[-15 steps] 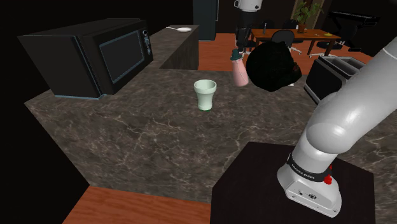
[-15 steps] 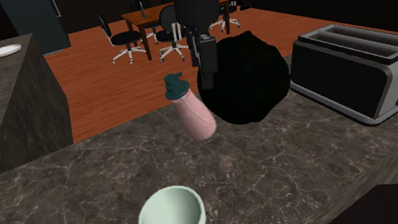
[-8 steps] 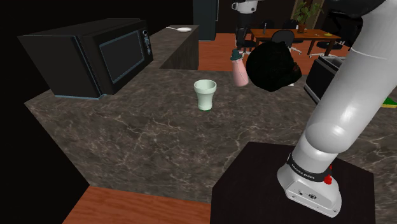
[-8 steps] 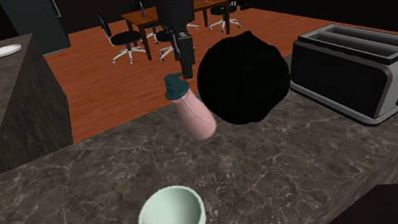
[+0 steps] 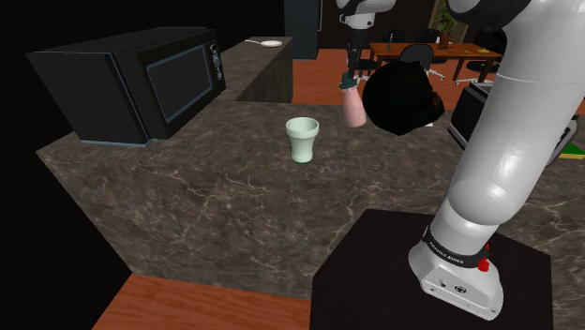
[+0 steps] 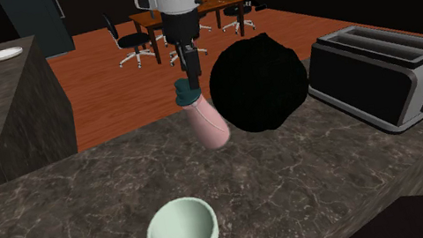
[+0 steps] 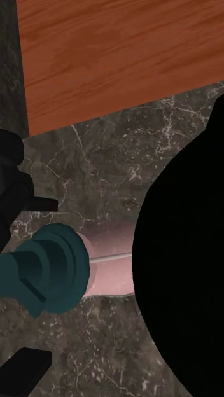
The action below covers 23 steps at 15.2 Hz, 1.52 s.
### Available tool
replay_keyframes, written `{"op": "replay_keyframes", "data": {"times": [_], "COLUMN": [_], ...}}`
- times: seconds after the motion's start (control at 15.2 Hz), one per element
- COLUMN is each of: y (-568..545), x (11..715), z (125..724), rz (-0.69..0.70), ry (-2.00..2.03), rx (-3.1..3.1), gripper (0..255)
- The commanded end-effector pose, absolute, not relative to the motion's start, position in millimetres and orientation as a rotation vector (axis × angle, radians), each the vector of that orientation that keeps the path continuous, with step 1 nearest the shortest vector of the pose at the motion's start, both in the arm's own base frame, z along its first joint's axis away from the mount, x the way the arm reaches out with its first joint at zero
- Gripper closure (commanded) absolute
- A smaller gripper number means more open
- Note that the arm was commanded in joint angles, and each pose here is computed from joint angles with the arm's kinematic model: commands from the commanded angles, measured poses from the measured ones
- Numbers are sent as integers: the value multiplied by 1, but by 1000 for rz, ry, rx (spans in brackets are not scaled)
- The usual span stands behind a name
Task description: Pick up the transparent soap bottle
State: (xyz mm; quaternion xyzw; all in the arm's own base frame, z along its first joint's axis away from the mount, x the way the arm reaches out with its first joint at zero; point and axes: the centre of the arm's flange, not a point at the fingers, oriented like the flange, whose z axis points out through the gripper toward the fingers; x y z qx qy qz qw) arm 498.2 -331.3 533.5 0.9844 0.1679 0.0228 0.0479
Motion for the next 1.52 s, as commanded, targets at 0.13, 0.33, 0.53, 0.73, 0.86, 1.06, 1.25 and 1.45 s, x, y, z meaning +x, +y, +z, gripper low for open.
{"op": "replay_keyframes", "data": {"times": [0.13, 0.33, 0.53, 0.73, 0.86, 1.06, 1.25, 1.45], "y": [-331, -331, -331, -331, -331, -331, -331, -331], "x": [499, 499, 499, 499, 499, 499, 499, 499], "z": [520, 520, 520, 521, 525, 541, 557, 573], "rz": [70, 70, 70, 70, 70, 70, 70, 70], "ry": [512, 512, 512, 512, 512, 512, 512, 512], "rx": [3001, 3001, 3001, 3001, 3001, 3001, 3001, 3001], "gripper": [0, 255, 255, 255, 255, 255, 255, 255]}}
